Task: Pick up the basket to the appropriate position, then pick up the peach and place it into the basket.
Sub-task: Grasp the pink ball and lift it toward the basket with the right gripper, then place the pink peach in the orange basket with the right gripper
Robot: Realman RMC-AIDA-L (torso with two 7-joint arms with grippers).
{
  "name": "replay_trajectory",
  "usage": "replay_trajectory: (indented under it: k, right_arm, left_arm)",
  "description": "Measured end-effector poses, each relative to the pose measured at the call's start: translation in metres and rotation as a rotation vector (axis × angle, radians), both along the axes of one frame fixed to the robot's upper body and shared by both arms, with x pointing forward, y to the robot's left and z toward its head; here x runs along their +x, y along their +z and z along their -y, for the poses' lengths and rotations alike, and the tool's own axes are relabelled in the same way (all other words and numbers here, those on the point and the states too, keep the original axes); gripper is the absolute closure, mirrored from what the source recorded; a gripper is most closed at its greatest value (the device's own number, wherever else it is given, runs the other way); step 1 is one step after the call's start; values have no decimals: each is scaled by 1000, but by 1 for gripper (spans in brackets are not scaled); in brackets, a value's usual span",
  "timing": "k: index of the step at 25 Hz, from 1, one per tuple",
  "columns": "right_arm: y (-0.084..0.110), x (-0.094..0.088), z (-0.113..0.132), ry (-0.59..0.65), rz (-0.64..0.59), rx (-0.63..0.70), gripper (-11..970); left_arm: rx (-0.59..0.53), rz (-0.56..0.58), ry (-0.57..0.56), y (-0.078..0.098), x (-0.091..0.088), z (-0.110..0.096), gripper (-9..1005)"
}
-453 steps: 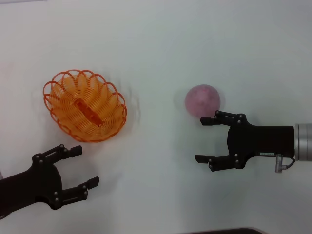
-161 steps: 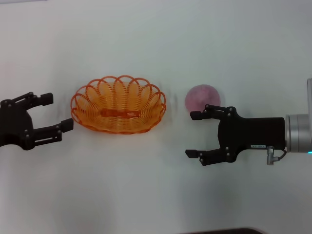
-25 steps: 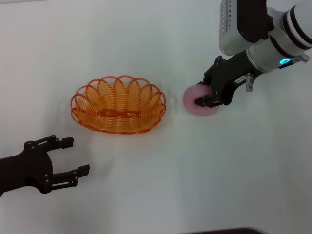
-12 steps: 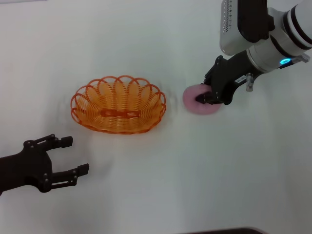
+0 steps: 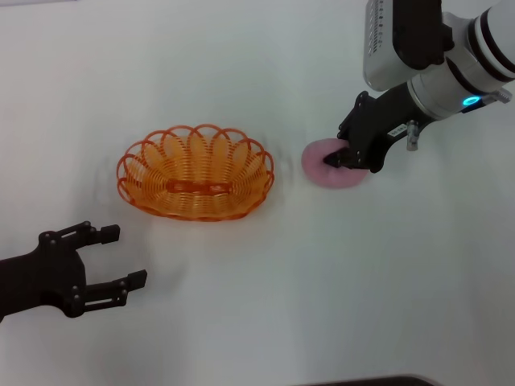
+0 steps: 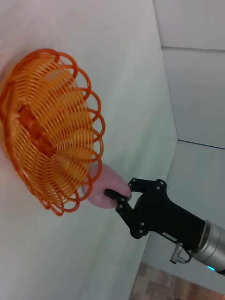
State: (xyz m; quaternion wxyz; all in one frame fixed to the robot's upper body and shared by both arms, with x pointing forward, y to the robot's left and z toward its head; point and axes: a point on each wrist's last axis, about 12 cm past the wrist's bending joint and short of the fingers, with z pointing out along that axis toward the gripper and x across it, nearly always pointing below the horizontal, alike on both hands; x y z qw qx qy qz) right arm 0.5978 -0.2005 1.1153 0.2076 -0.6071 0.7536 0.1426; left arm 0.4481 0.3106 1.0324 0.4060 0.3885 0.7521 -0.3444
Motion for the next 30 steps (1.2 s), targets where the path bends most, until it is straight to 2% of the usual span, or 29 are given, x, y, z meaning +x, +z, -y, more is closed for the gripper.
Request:
replay_trajectory:
  k: [6,20,26,30]
  right_arm:
    - [8,1,1,-1,18,14,835]
    - [53,-4,11,10,42,143,835]
    - [55,-4,12,14,50,152,834]
    - [55,-6,3,38,48,188,833]
  left_arm:
    - [0,0,0,0,0,0,152]
    - [2,-2,-2,2,2,0,152]
    - [3,1,-2,2,3,0,153]
    - [3,1,-2,3,3,0,153]
